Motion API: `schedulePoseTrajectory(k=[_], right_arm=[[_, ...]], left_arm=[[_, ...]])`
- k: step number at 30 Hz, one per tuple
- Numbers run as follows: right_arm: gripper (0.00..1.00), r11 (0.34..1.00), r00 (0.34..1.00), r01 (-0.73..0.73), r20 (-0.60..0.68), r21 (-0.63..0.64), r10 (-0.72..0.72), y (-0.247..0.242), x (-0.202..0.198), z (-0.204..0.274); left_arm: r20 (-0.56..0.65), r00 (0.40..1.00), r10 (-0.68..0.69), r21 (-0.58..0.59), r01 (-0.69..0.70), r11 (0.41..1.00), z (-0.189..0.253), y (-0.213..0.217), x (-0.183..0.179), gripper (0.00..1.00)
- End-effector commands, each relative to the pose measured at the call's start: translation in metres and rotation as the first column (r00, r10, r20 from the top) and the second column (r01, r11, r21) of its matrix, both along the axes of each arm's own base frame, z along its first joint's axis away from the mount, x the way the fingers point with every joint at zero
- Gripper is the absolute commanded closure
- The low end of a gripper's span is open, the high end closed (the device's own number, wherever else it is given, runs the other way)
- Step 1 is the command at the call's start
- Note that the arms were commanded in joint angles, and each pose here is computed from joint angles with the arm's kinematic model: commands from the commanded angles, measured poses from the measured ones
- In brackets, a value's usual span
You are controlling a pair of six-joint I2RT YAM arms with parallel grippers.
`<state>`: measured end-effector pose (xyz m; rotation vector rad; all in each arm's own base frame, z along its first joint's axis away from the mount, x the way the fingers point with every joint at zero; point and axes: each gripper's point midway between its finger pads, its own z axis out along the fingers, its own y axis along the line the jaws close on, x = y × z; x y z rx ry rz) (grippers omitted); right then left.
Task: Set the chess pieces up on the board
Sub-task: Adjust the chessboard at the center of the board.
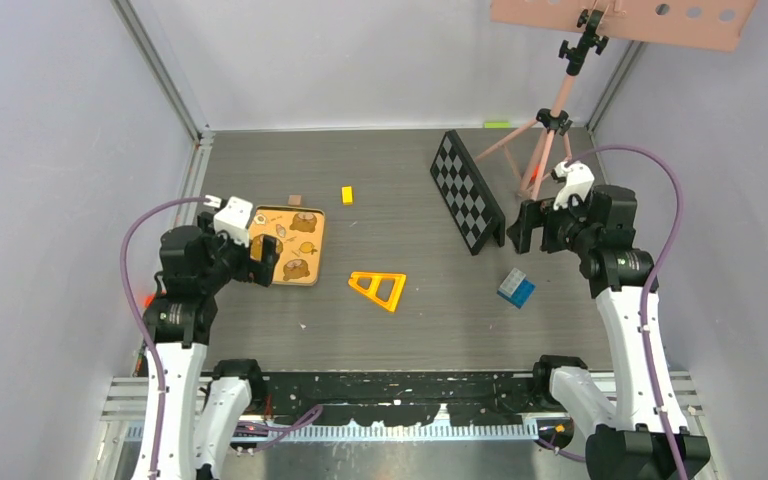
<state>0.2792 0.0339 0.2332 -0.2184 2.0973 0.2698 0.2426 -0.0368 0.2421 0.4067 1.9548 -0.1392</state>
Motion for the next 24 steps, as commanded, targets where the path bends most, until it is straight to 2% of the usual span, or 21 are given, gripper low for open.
schedulePoseTrajectory(k=[1, 5, 11, 14, 16, 20, 24], right_arm=[[0.0, 0.975, 0.976, -0.216, 0.015, 0.043, 0.215, 0.034, -0.02, 0.002], [0.0, 0.956, 0.957, -0.29, -0.005, 0.035, 0.29, 0.047, -0.026, -0.008], [0.0, 0.974, 0.982, -0.19, -0.023, -0.122, 0.188, 0.04, -0.002, -0.015], [0.0, 0.967, 0.983, -0.183, -0.019, -0.175, 0.183, 0.05, 0.007, -0.014], [0.0, 0.965, 0.981, -0.193, -0.033, -0.178, 0.19, 0.055, 0.009, -0.015], [0.0, 0.957, 0.971, -0.237, -0.084, -0.165, 0.226, 0.063, 0.004, -0.03], [0.0, 0.959, 0.976, -0.204, -0.12, -0.198, 0.183, 0.054, 0.004, -0.054]], left_arm=[[-0.077, 0.996, -0.044, 0.061, 0.048, 0.997, -0.012, 0.001, -0.021, 0.02], [-0.096, 0.991, -0.088, 0.048, 0.093, 0.994, -0.017, -0.006, -0.025, 0.02], [-0.091, 0.987, -0.134, 0.041, 0.138, 0.99, -0.023, -0.012, -0.013, 0.02], [-0.09, 0.984, -0.156, 0.045, 0.16, 0.986, -0.026, -0.015, -0.007, 0.02], [-0.094, 0.979, -0.182, 0.073, 0.189, 0.979, -0.032, -0.015, -0.007, 0.02], [-0.128, 0.964, -0.232, 0.212, 0.256, 0.943, -0.057, -0.005, -0.012, 0.02], [-0.189, 0.951, -0.244, 0.308, 0.293, 0.905, -0.078, 0.006, -0.018, 0.02]])
